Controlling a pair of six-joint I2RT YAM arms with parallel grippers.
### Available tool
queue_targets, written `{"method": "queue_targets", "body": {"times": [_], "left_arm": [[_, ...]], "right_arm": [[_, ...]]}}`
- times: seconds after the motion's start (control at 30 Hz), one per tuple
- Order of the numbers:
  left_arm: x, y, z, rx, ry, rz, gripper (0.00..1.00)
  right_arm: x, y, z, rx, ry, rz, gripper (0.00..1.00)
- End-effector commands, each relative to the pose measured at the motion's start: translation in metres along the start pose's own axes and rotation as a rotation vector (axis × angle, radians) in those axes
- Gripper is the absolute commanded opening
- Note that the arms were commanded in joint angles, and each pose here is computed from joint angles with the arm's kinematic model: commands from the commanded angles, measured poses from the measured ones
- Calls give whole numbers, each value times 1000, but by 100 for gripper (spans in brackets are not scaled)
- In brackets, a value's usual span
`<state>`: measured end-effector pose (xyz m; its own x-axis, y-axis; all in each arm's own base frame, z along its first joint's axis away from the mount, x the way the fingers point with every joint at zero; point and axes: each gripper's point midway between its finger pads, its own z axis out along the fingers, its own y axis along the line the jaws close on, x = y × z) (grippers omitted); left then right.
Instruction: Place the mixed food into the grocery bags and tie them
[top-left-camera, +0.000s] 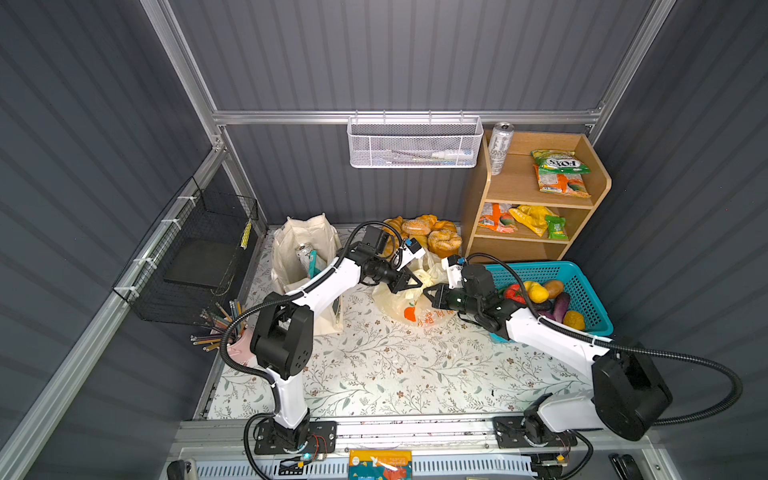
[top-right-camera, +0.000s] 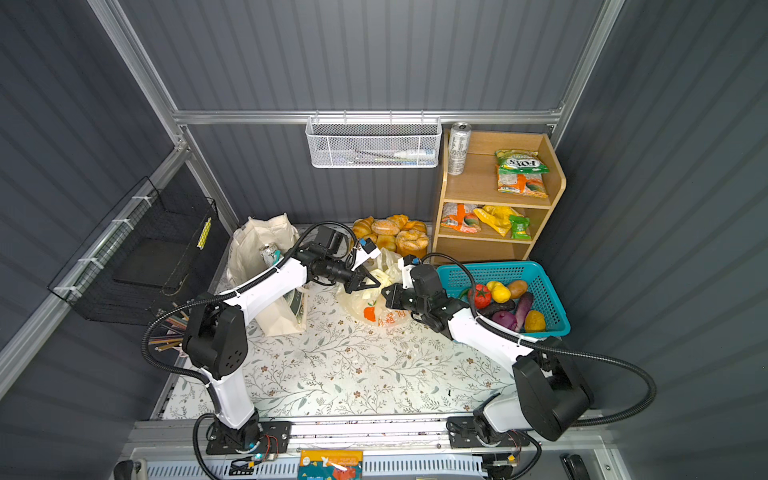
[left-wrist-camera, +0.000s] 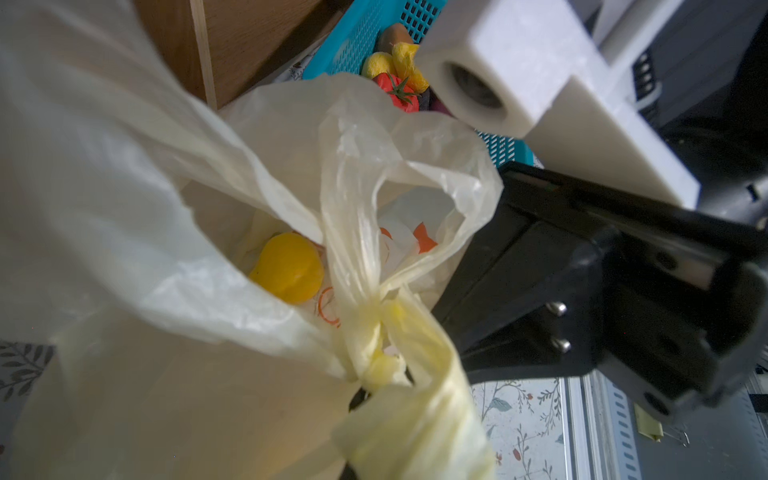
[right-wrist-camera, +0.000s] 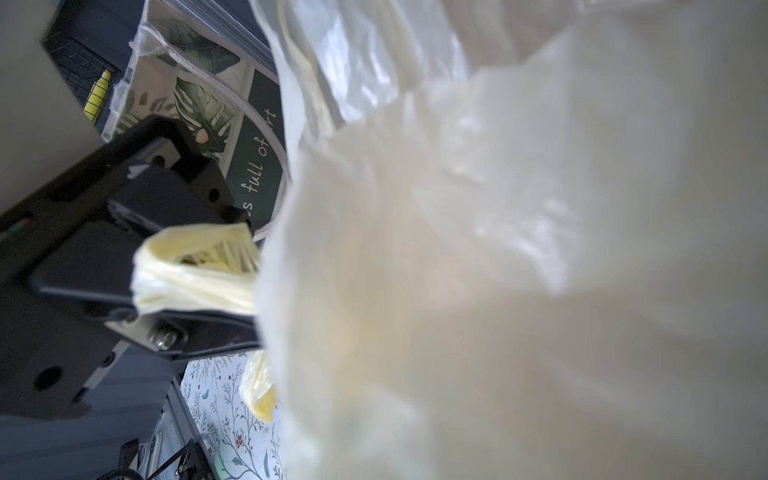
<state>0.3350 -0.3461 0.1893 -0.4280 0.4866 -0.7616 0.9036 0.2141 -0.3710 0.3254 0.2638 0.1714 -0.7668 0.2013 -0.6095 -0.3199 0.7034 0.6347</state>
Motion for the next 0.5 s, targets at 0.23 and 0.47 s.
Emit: {"method": "queue_targets", "body": {"times": [0.23,0.47], "left_arm": [[-25,23,-26,-61,-153,-78,0],[-43,19,-35,-29,-210,-95,0]], "right_arm": [[49,-26,-24,37,41,86,0],[67,-53,17,75,104,159,0]]}}
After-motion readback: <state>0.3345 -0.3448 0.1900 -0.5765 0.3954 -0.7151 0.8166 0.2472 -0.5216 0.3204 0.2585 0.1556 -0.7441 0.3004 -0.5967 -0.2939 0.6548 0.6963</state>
